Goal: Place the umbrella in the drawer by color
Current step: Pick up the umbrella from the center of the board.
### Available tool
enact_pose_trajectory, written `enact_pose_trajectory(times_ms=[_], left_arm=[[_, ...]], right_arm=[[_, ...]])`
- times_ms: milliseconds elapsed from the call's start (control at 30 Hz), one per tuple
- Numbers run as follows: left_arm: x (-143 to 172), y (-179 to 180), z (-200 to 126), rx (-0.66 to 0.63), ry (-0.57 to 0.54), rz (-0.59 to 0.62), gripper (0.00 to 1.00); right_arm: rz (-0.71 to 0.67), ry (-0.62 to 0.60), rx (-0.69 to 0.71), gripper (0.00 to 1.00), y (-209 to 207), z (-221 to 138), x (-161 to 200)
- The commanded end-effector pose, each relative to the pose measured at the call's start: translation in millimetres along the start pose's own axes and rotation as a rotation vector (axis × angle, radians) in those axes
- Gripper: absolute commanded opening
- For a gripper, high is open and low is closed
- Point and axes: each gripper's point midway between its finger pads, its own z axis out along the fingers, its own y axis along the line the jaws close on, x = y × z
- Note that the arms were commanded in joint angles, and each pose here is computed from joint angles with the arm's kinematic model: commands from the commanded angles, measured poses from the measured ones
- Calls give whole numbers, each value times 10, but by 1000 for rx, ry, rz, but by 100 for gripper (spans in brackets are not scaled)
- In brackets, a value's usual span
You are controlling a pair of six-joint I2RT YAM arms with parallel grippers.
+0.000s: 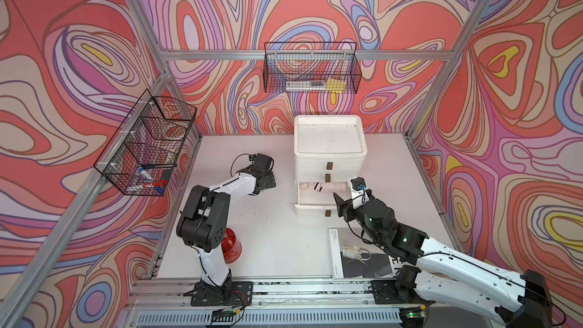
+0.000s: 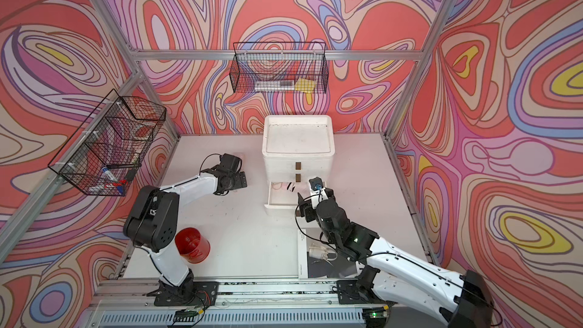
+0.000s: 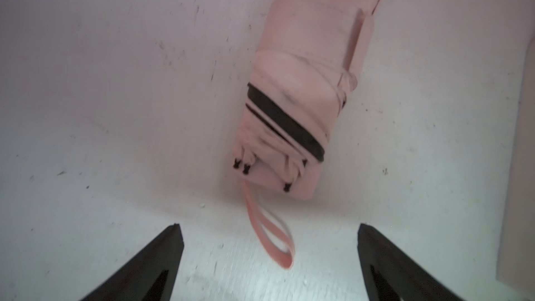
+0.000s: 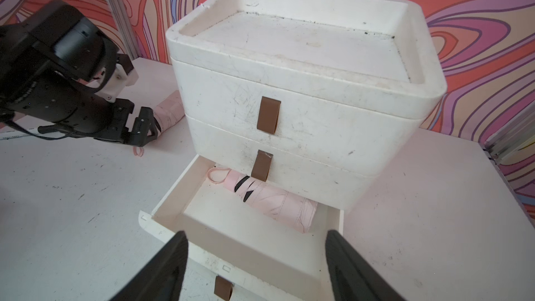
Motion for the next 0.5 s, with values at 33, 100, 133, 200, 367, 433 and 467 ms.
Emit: enact_pose_trajectory(times_ms=[33, 100, 133, 200, 367, 433, 467], left_arm=[[-262, 80, 66, -107, 35, 79, 99], [-323, 48, 154, -99, 59, 93, 99], [-333, 44, 199, -99, 73, 97, 99], [-345, 60, 286, -105, 106, 93, 97], [-268, 36, 400, -76, 153, 97, 87], [-217, -8, 447, -51, 167, 97, 86], [-201, -50, 478, -29, 177, 99, 85]], right_arm=[[3, -25, -7, 77, 8, -28, -51], [7, -26, -7, 77, 5, -34, -57], [8, -25, -9, 77, 6, -37, -61], [10, -27, -11, 78, 7, -43, -67], [14, -30, -11, 77, -1, -54, -69], [13, -30, -11, 77, 1, -51, -66], [12, -30, -10, 78, 2, -46, -65]])
